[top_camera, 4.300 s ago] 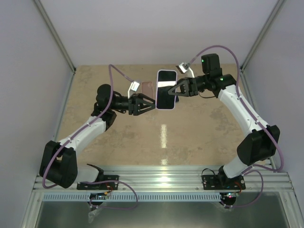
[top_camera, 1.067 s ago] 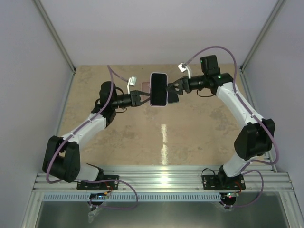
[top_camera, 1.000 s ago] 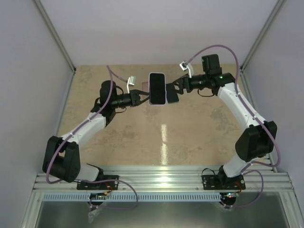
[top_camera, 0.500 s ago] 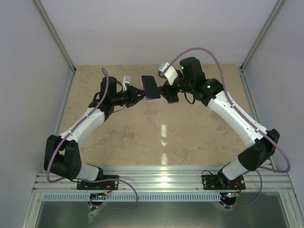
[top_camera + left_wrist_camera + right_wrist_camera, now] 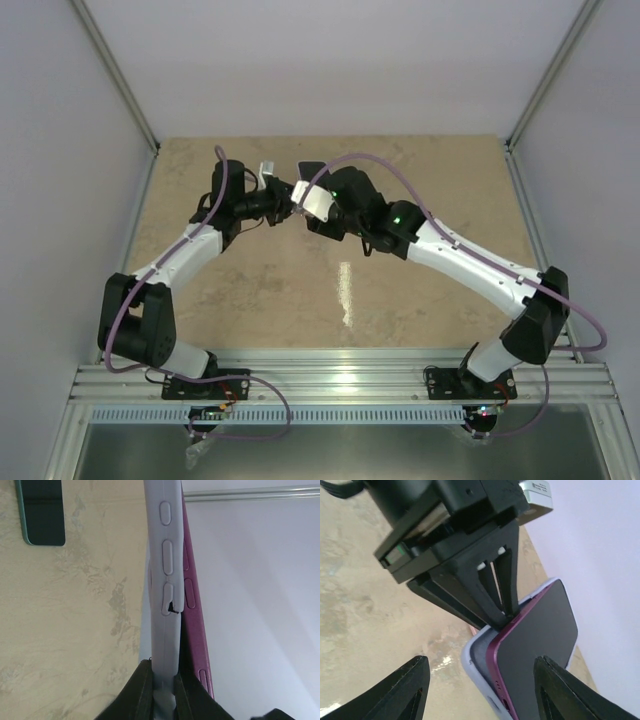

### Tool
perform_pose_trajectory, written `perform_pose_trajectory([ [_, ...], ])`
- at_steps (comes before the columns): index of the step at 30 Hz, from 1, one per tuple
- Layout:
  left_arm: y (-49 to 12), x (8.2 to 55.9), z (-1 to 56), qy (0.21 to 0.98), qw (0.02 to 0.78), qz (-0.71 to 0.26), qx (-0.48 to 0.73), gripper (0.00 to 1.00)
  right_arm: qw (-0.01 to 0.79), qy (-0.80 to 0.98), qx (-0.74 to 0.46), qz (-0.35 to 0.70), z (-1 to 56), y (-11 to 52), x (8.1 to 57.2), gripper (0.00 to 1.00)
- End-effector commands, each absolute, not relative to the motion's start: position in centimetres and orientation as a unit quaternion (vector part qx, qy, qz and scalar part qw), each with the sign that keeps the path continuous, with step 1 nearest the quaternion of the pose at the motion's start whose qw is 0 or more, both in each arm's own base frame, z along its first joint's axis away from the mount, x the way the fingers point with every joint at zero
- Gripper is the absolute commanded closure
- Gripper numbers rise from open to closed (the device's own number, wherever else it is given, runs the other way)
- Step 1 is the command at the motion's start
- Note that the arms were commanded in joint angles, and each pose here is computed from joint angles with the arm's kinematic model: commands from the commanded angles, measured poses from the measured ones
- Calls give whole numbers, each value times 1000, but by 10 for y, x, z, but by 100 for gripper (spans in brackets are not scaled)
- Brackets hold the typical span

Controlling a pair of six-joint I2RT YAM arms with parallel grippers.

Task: Take the phone out of the phone case
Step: Remove the phone case from the phone.

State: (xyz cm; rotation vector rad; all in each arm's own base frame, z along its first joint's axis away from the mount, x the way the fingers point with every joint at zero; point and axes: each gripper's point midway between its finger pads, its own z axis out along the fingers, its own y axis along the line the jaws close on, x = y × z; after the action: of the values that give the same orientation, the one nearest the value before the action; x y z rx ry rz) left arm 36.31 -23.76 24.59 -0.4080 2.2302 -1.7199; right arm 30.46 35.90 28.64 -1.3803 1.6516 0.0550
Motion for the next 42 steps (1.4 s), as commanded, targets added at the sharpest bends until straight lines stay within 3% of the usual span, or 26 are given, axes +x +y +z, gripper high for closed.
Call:
perform_pose_trajectory([
  [1,-239,361,267,756,159,-624,-118,100,499,664,-553,-59,285,358,323,43],
  [12,-238,357,266,754,156,-627,-121,100,508,657,-543,-123,277,352,340,52],
  [27,-240,356,270,747,147,-638,-117,100,499,609,-581,-206,250,346,341,56],
  [31,-240,353,270,745,149,-640,-116,100,500,597,-583,-232,242,343,344,64],
  [36,-237,353,259,753,154,-628,-122,100,513,596,-576,-223,257,348,341,97],
  [42,-232,357,236,781,169,-589,-123,100,538,599,-560,-196,293,349,334,100],
])
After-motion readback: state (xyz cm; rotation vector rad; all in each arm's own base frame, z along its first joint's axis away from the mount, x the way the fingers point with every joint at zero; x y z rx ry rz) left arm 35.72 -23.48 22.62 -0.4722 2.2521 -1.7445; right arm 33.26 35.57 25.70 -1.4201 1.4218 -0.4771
